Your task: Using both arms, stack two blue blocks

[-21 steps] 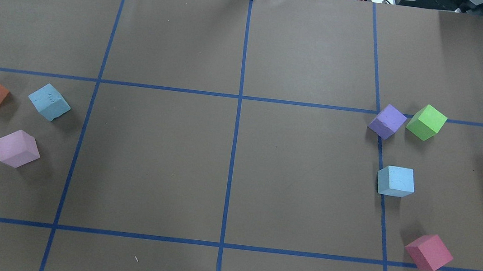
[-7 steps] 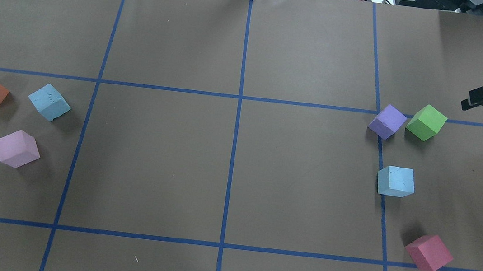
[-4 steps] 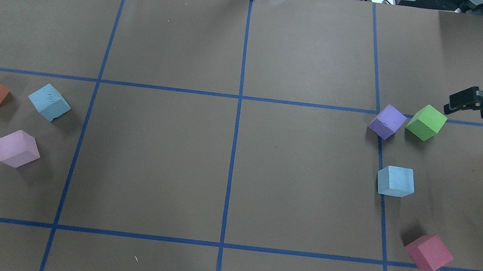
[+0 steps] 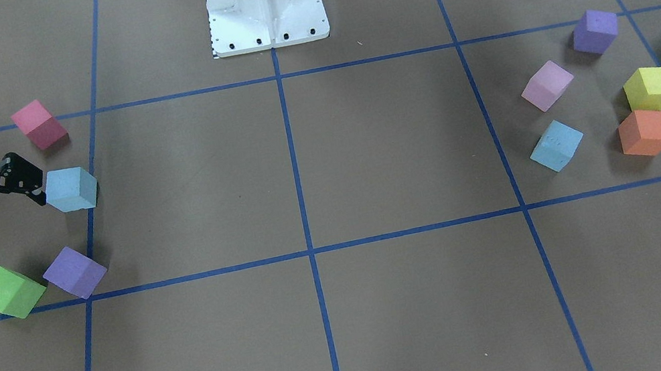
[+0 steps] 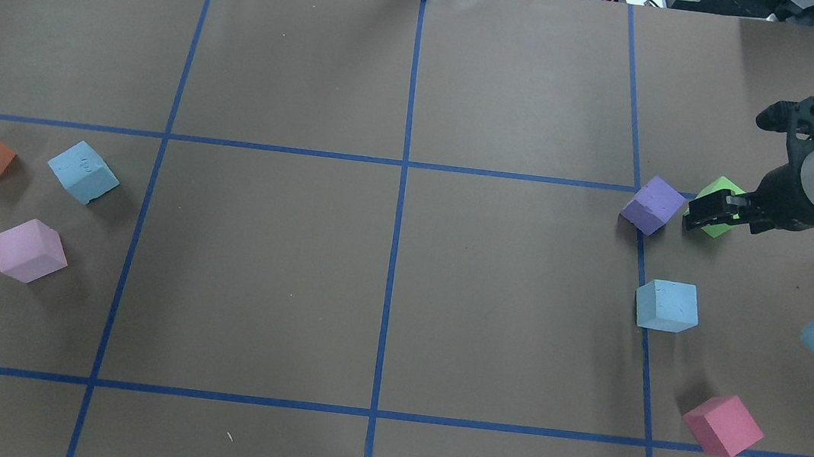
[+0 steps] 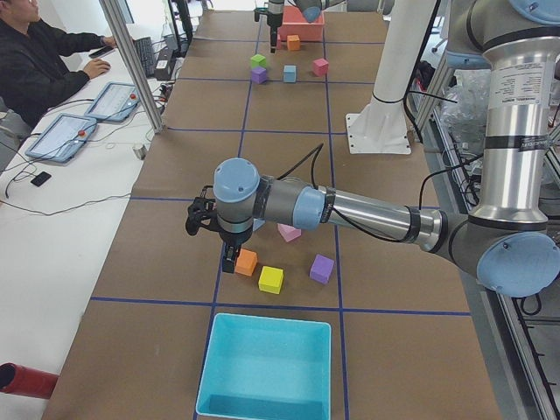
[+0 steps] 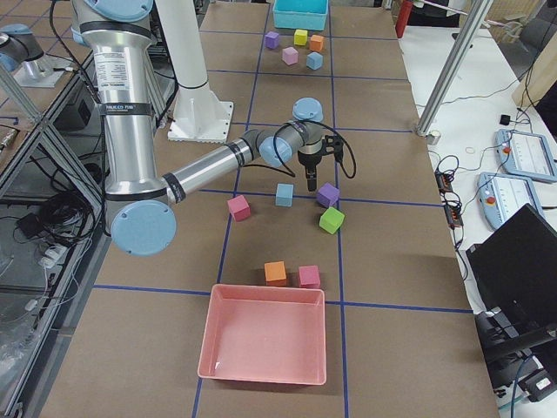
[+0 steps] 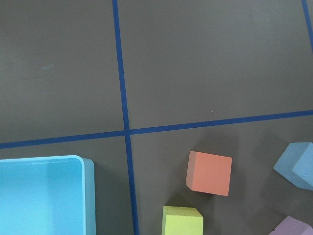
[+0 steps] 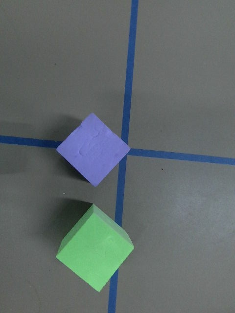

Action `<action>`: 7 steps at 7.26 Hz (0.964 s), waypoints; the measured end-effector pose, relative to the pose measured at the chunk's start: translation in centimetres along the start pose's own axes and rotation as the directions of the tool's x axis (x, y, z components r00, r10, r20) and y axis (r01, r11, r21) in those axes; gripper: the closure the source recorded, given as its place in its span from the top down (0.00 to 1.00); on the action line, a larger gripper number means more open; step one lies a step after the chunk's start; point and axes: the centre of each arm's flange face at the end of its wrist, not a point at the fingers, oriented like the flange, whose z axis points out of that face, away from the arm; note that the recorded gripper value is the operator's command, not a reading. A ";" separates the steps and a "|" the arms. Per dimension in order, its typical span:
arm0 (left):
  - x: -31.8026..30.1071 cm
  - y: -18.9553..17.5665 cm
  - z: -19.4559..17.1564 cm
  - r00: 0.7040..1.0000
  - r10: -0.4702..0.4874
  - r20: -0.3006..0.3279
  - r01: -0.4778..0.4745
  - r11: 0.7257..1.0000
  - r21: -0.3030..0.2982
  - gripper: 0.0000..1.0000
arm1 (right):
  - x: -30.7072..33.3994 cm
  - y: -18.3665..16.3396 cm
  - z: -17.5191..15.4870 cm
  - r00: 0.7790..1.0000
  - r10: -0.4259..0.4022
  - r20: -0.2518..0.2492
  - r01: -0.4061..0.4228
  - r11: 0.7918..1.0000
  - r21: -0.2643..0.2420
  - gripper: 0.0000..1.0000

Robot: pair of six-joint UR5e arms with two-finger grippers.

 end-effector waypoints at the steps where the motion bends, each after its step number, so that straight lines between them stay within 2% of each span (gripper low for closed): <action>1: 0.0 0.0 0.0 1.000 0.000 0.000 0.000 1.000 0.000 1.00 | -0.3 1.1 1.2 1.000 -0.004 -0.016 0.004 1.000 -0.002 1.00; 4: 0.0 0.1 0.0 1.000 -0.002 0.000 0.002 1.000 -0.002 1.00 | -0.7 4.7 4.2 1.000 -0.001 -0.018 0.001 1.000 0.008 1.00; 7: 0.0 0.1 0.0 1.000 -0.008 -0.001 0.008 1.000 -0.007 1.00 | -2.8 6.3 5.9 0.999 0.029 -0.025 -0.029 1.000 0.009 1.00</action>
